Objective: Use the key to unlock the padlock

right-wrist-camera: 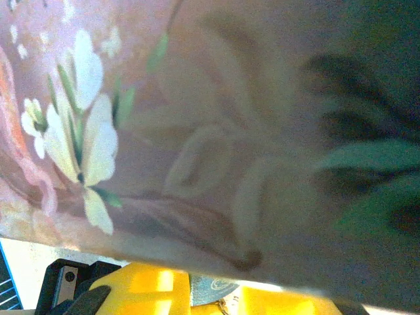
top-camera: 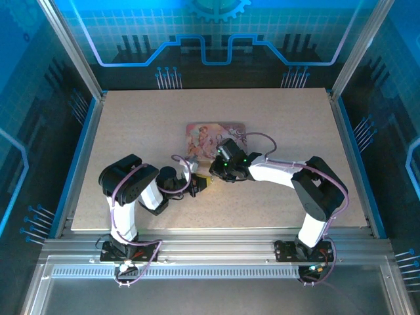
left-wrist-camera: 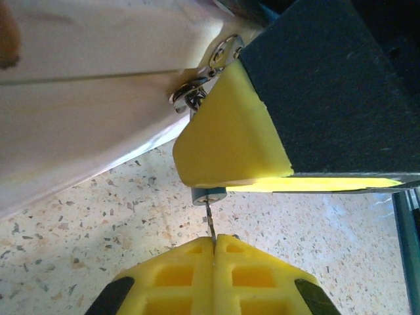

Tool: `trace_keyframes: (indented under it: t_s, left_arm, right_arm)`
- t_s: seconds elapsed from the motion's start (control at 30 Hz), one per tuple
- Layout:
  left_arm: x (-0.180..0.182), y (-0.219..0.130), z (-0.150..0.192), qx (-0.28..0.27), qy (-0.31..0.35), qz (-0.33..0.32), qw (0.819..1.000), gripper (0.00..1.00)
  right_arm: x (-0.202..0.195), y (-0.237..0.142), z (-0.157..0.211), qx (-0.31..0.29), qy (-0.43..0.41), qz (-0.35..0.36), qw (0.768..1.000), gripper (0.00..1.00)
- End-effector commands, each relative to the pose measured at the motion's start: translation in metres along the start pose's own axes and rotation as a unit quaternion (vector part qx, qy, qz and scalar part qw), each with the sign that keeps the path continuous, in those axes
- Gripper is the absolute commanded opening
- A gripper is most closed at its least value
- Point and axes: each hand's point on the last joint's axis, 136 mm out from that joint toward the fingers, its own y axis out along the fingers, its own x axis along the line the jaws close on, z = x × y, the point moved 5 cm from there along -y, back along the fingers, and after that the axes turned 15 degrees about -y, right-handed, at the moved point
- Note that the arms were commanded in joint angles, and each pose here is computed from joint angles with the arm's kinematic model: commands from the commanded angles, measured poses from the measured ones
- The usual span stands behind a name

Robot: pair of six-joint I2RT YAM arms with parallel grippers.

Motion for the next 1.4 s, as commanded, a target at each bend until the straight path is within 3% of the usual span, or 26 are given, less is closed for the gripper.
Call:
trace_keyframes:
  t_s: [0.0, 0.7, 0.97, 1.37]
  left_arm:
    - [-0.007, 0.0, -0.013, -0.029, 0.025, 0.001, 0.999, 0.0]
    - [-0.039, -0.002, -0.05, -0.087, 0.019, 0.038, 0.995, 0.0]
    - [-0.031, 0.015, -0.043, -0.072, -0.002, 0.032, 0.997, 0.0]
    - [-0.035, 0.006, -0.059, -0.111, -0.009, 0.021, 0.994, 0.0]
  right_arm:
    - [0.011, -0.006, 0.007, 0.026, 0.01, -0.023, 0.999, 0.03]
    - [0.009, 0.013, 0.027, 0.072, 0.006, -0.016, 0.997, 0.0]
    - [0.018, 0.017, 0.03, 0.077, 0.012, -0.038, 0.996, 0.0]
    - [0.007, 0.012, 0.038, 0.073, -0.006, -0.006, 0.997, 0.0]
